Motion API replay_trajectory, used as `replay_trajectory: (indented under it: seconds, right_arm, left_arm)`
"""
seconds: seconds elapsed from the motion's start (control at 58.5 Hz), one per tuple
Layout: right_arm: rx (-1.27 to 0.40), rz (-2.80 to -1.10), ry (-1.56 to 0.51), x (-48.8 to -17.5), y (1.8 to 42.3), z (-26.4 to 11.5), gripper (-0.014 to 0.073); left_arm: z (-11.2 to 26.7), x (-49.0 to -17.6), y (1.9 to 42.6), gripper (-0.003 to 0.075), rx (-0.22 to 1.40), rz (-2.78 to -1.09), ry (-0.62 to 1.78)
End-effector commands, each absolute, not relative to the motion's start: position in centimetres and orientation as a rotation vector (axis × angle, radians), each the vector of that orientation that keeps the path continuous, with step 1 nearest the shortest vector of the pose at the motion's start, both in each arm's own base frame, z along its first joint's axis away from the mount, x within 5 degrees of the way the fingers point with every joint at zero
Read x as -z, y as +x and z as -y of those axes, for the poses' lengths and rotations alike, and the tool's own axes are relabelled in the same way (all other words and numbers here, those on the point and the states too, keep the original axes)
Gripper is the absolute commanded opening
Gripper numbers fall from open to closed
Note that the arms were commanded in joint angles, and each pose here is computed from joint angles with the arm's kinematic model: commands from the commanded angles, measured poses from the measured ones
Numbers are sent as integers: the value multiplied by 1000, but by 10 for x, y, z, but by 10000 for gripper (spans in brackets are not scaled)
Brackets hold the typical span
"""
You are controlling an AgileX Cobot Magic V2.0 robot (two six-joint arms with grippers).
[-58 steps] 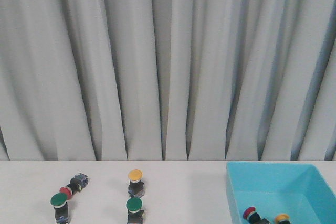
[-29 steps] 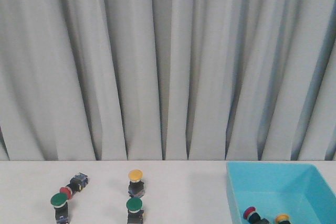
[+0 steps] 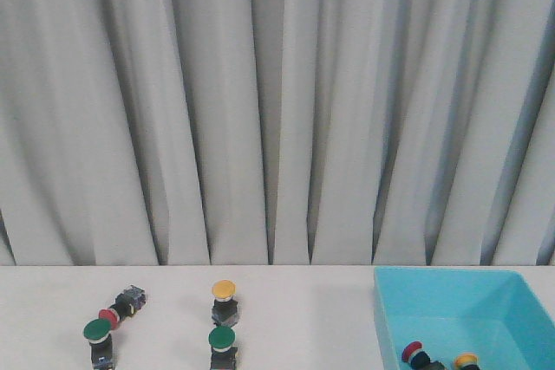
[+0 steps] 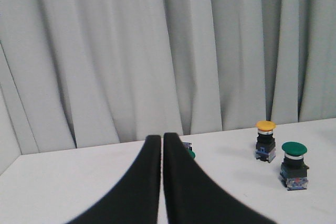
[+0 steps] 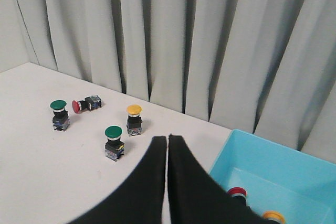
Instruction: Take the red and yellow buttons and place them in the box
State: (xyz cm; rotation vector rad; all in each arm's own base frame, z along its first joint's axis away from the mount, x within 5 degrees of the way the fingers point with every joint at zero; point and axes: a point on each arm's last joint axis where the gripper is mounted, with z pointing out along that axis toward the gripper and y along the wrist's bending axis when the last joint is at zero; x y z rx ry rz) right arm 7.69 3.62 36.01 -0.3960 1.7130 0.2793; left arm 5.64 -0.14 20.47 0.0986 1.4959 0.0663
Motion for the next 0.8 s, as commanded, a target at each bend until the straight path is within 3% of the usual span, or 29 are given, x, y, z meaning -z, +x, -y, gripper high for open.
replay_trajectory:
  seconds: [0.0,0.787]
  right_arm:
    - [-273,-1652,-357,-372,78,-35,-6]
    - [-273,-1652,-357,-372,78,-35,-6]
  left_arm:
    - [0,-207,55,-6,-65,-1444,75]
    - [0,-206,55,-6,-62,-1453,75]
